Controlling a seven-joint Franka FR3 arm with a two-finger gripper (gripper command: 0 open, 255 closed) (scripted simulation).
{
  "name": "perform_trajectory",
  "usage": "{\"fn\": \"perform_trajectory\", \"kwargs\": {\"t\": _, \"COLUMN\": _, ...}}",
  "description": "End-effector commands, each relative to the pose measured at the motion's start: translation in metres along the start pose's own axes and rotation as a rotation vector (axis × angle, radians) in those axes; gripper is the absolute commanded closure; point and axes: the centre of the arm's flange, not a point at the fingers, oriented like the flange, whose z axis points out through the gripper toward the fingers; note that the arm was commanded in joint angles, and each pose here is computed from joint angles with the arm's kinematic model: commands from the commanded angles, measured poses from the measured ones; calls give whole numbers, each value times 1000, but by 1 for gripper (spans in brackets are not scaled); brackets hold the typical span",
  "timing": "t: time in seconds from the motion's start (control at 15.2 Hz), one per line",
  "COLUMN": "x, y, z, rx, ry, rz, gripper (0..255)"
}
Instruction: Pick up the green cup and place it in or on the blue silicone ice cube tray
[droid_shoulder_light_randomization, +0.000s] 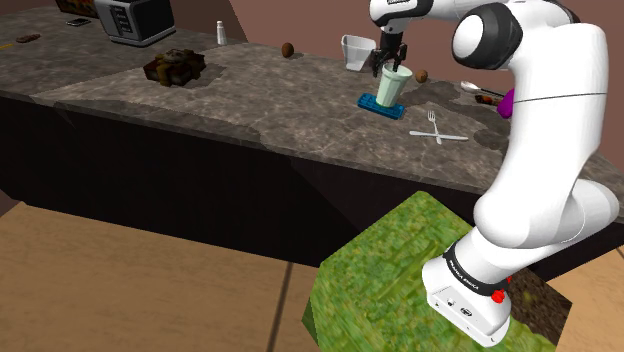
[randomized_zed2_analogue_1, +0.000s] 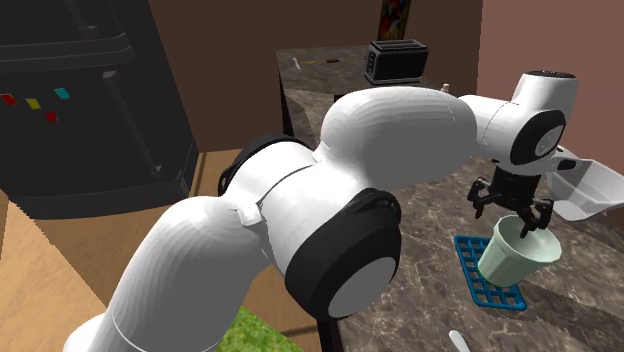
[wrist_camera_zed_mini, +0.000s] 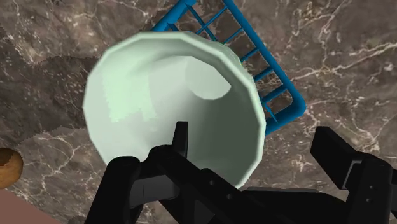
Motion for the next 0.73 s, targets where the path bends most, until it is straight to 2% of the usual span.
{"fn": "perform_trajectory", "kwargs": {"t": 0.0, "x": 1, "y": 1, "z": -21, "rx": 0, "ry": 0, "rz": 0, "gripper": 0}}
{"fn": "perform_trajectory", "kwargs": {"t": 0.13, "x": 1, "y": 1, "z": -44, "rx": 0, "ry": 0, "rz": 0, "gripper": 0}}
{"fn": "perform_trajectory", "kwargs": {"t": 0.66, "x": 1, "y": 1, "z": -44, "rx": 0, "ry": 0, "rz": 0, "gripper": 0}}
